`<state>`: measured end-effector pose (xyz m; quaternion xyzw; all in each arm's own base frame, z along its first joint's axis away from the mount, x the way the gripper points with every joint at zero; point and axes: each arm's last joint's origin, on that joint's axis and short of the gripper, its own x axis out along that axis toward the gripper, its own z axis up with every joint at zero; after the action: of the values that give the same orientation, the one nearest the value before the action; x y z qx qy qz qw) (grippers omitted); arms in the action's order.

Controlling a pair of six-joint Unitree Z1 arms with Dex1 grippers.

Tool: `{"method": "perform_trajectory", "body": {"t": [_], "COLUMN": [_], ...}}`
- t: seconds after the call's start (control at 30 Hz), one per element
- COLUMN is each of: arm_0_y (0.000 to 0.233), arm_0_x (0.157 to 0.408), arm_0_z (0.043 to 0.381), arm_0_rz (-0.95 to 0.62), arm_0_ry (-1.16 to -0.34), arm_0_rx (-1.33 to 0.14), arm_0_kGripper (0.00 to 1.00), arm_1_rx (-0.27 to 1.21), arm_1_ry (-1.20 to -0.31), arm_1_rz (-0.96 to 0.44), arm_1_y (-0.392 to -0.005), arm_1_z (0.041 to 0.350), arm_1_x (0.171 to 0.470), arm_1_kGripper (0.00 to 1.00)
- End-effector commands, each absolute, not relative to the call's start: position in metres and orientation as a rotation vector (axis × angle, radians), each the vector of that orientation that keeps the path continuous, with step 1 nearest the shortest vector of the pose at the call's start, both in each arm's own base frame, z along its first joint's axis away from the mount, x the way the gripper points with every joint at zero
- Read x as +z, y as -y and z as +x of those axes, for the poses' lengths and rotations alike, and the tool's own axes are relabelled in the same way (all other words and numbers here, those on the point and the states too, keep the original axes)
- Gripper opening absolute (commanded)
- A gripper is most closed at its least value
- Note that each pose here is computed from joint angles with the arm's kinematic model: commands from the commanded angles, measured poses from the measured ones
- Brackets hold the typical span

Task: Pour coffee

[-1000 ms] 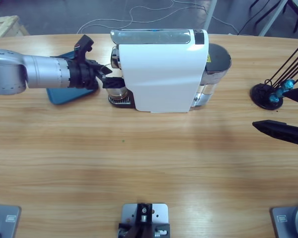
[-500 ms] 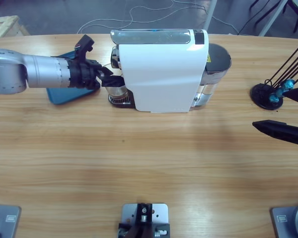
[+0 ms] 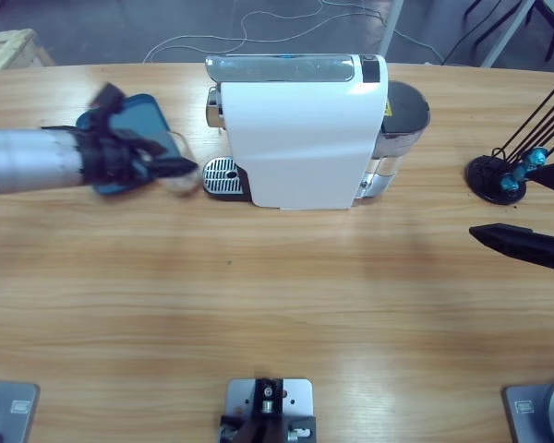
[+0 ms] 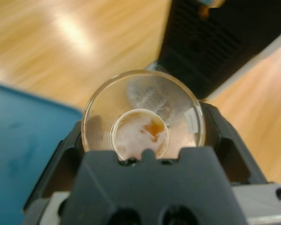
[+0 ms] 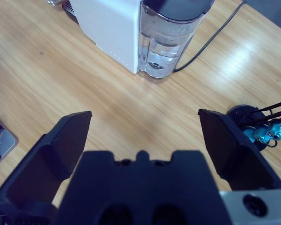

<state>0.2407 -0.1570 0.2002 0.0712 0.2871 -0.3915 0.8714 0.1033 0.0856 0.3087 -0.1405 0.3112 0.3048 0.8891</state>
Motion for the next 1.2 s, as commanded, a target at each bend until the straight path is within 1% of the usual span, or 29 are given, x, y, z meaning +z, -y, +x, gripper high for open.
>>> {"method": "perform_trajectory", "body": {"t": [0.03, 0.13, 0.2, 0.33, 0.43, 0.47, 0.5, 0.53, 0.57, 0.63, 0.7, 0.73, 0.83, 0.93, 1.0, 1.07, 1.1, 1.13, 1.2], "arm_0_y": [0.091, 0.073, 0.069, 0.070, 0.072, 0.073, 0.073, 0.073, 0.073, 0.072, 0.072, 0.071, 0.066, 0.064, 0.071, 0.072, 0.074, 0.075, 0.074], "arm_0_x": [0.221, 0.212, 0.199, 0.174, 0.166, 0.163, 0.161, 0.160, 0.161, 0.164, 0.174, 0.184, 0.226, 0.256, 0.289, 0.313, 0.319, 0.319, 0.312], "arm_0_z": [0.244, 0.260, 0.274, 0.298, 0.306, 0.307, 0.308, 0.307, 0.307, 0.306, 0.302, 0.297, 0.272, 0.241, 0.200, 0.162, 0.138, 0.118, 0.095], "arm_0_rz": [0.097, 0.083, 0.084, 0.076, 0.069, 0.063, 0.058, 0.058, 0.058, 0.058, 0.055, 0.052, 0.051, 0.055, 0.073, 0.089, 0.100, 0.112, 0.116], "arm_0_ry": [-0.535, -0.558, -0.573, -0.609, -0.627, -0.636, -0.643, -0.647, -0.646, -0.637, -0.619, -0.607, -0.576, -0.560, -0.515, -0.505, -0.517, -0.523, -0.518], "arm_0_rx": [-0.522, -0.427, -0.385, -0.372, -0.375, -0.375, -0.372, -0.368, -0.368, -0.368, -0.371, -0.372, -0.375, -0.393, -0.466, -0.540, -0.616, -0.691, -0.784], "arm_0_kGripper": [0.471, 0.471, 0.471, 0.471, 0.476, 0.542, 0.716, 0.911, 0.978, 0.982, 0.982, 0.982, 0.982, 0.982, 0.982, 0.982, 0.982, 0.982, 0.982], "arm_1_rx": [0.636, 0.635, 0.636, 0.635, 0.635, 0.635, 0.635, 0.635, 0.635, 0.635, 0.635, 0.634, 0.634, 0.636, 0.640, 0.660, 0.678, 0.697, 0.730], "arm_1_ry": [-0.699, -0.698, -0.700, -0.695, -0.693, -0.693, -0.694, -0.693, -0.694, -0.695, -0.696, -0.698, -0.700, -0.698, -0.698, -0.699, -0.701, -0.702, -0.701], "arm_1_rz": [-0.326, -0.326, -0.326, -0.325, -0.324, -0.324, -0.325, -0.324, -0.324, -0.325, -0.325, -0.326, -0.327, -0.326, -0.324, -0.316, -0.309, -0.301, -0.290], "arm_1_y": [-0.088, -0.088, -0.088, -0.087, -0.087, -0.087, -0.087, -0.087, -0.088, -0.088, -0.088, -0.088, -0.088, -0.088, -0.088, -0.089, -0.089, -0.090, -0.090], "arm_1_z": [0.106, 0.105, 0.106, 0.104, 0.104, 0.104, 0.105, 0.105, 0.105, 0.105, 0.105, 0.105, 0.106, 0.105, 0.105, 0.104, 0.103, 0.103, 0.100], "arm_1_x": [0.293, 0.293, 0.293, 0.293, 0.293, 0.293, 0.293, 0.293, 0.293, 0.292, 0.292, 0.292, 0.291, 0.292, 0.292, 0.292, 0.292, 0.292, 0.293], "arm_1_kGripper": [1.000, 1.000, 1.000, 1.000, 1.000, 1.000, 1.000, 1.000, 1.000, 1.000, 1.000, 1.000, 1.000, 1.000, 1.000, 1.000, 1.000, 1.000, 1.000]}}
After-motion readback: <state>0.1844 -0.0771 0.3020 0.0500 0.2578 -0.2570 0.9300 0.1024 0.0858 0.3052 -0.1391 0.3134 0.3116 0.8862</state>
